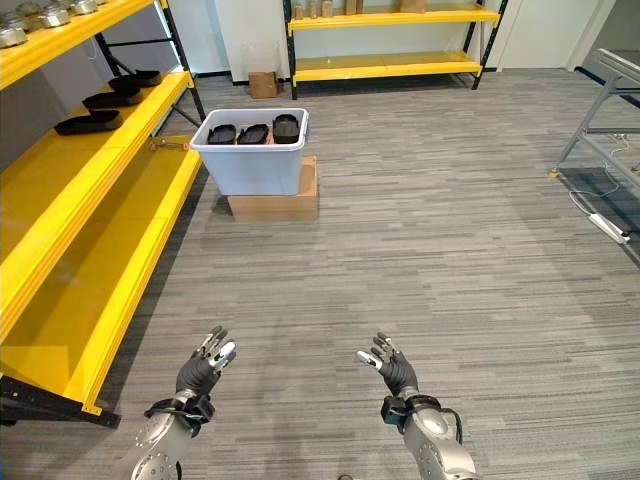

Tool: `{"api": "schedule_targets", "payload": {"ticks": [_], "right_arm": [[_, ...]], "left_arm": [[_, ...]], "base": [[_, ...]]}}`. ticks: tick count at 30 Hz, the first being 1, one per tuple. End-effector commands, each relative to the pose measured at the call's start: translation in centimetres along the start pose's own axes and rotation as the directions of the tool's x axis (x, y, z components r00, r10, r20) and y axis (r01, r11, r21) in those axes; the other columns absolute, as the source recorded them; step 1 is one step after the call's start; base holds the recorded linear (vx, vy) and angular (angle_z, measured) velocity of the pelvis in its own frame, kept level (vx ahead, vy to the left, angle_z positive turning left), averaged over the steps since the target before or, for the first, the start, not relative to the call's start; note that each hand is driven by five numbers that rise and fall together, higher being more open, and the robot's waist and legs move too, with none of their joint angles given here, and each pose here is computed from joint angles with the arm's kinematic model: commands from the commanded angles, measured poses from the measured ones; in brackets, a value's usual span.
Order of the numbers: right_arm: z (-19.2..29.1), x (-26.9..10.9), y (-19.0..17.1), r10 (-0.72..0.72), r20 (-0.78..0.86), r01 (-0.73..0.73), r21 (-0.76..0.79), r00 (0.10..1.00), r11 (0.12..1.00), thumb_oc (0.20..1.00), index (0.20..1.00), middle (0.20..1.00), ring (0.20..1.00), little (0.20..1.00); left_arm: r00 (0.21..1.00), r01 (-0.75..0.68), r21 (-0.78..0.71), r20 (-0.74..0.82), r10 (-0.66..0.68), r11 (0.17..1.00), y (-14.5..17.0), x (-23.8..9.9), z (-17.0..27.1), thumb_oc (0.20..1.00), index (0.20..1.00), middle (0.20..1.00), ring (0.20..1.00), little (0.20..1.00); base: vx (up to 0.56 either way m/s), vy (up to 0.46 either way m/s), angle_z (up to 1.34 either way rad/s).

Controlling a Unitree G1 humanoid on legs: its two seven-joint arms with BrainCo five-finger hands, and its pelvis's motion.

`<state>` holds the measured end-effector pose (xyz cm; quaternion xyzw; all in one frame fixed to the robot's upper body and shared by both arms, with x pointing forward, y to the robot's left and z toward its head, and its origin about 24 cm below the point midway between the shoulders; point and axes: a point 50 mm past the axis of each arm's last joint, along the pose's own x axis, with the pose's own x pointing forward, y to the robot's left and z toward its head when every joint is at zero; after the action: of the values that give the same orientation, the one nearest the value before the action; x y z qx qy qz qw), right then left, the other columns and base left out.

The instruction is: Move parts from the plastic box to the shelf.

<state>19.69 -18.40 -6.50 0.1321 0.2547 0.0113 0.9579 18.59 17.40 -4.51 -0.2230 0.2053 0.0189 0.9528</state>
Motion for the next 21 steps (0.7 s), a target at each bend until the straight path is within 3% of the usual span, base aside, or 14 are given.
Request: {"api": "schedule_targets", "payload": {"ticks": [1,21], "right_arm": [[1.31,0.37,1.15,0.044,0.075,-0.046,0.024,0.996,0.999,1.000,1.000,1.000,1.000,1.000],[1.31,0.61,1.46,0.058,0.065,-0.060,0.019,0.996,0.998,1.000,1.000,1.000,1.000,1.000]], "left_arm": [[0.994,0.022,0.014,0.106,-0.023,1.000,-0.15,0.44,2.28,1.000,1.000,1.000,1.000,1.000],[0.994,0.022,0.069,0.101,-0.029,0.997,-0.12,0.54,2.32,1.000,1.000,1.000,1.000,1.000]], "base": [[0.00,0.000,0.00],[0.00,0.000,0.00]]}}
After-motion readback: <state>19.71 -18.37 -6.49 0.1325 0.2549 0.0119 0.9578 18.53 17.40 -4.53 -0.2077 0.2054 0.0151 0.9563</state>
